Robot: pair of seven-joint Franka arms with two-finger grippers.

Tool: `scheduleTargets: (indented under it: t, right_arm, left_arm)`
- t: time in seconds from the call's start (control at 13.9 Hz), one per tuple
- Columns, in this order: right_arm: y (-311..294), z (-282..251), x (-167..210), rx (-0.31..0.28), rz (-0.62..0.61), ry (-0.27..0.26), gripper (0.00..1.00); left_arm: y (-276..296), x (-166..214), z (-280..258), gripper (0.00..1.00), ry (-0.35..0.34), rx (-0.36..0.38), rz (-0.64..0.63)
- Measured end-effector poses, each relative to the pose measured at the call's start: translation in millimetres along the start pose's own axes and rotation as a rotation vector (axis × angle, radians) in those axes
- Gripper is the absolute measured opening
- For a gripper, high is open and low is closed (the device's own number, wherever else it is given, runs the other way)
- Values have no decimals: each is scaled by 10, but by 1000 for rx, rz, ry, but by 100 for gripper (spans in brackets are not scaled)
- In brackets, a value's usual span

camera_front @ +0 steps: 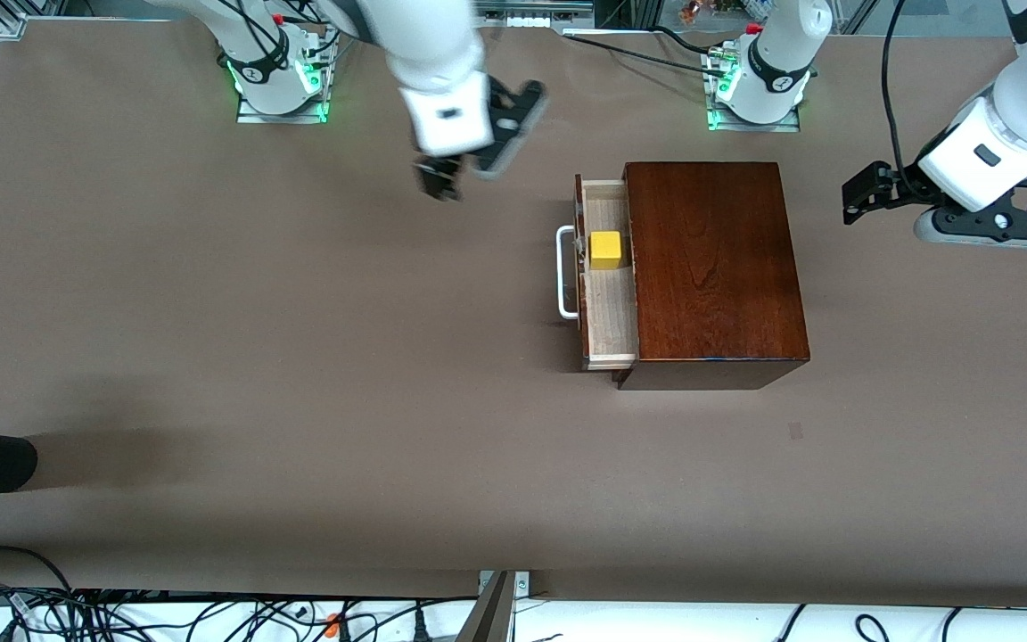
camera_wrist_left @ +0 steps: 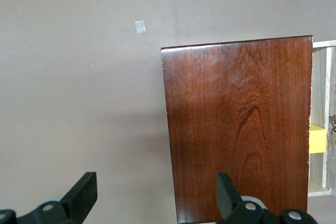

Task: Open drawer, take yellow block, close drawer
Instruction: 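Reach the right gripper over the yellow cube in the open drawer, then grasp the yellow cube with the right gripper and lift it out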

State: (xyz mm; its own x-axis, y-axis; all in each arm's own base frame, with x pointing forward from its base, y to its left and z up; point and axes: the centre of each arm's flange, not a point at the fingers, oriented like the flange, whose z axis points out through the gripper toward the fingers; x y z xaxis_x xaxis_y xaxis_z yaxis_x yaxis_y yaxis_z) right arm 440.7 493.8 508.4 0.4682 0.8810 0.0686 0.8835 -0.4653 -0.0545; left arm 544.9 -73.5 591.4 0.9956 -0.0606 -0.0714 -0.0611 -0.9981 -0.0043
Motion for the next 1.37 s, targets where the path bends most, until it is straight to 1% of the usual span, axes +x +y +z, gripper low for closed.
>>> scheduleTargets:
  t: [0.14, 0.29, 0.43, 0.5, 0.65, 0.79, 0.94, 1.15, 1.37]
  right_arm:
    - [-329, 483, 404, -48, -150, 25, 100]
    - [-603, 825, 723, -92, -274, 34, 100]
    - [-789, 962, 940, -116, -369, 46, 100]
    - [-861, 987, 1000, -128, -396, 51, 100]
    - [-946, 1019, 1058, -137, -438, 57, 100]
    - [-935, 1126, 1071, -135, -469, 45, 100]
    - [-907, 1351, 1090, -129, -479, 31, 100]
    - [-878, 1669, 1141, -125, -483, 41, 100]
    - [-837, 1737, 1166, -130, -480, 47, 100]
  left_arm:
    - [6, -1, 5, 100, -1, 0, 1]
    - [1, -1, 9, 100, -2, 0, 0]
    - [0, -2, 12, 100, -4, 0, 0]
    - [-1, -2, 13, 100, -4, 0, 0]
    - [-3, -3, 16, 100, -5, 1, 0]
    - [-3, -6, 20, 100, -8, 1, 0]
    - [-3, -6, 21, 100, -9, 1, -1]
    - [-5, -7, 22, 100, -9, 1, -1]
    - [-5, -11, 27, 100, -14, 1, -1]
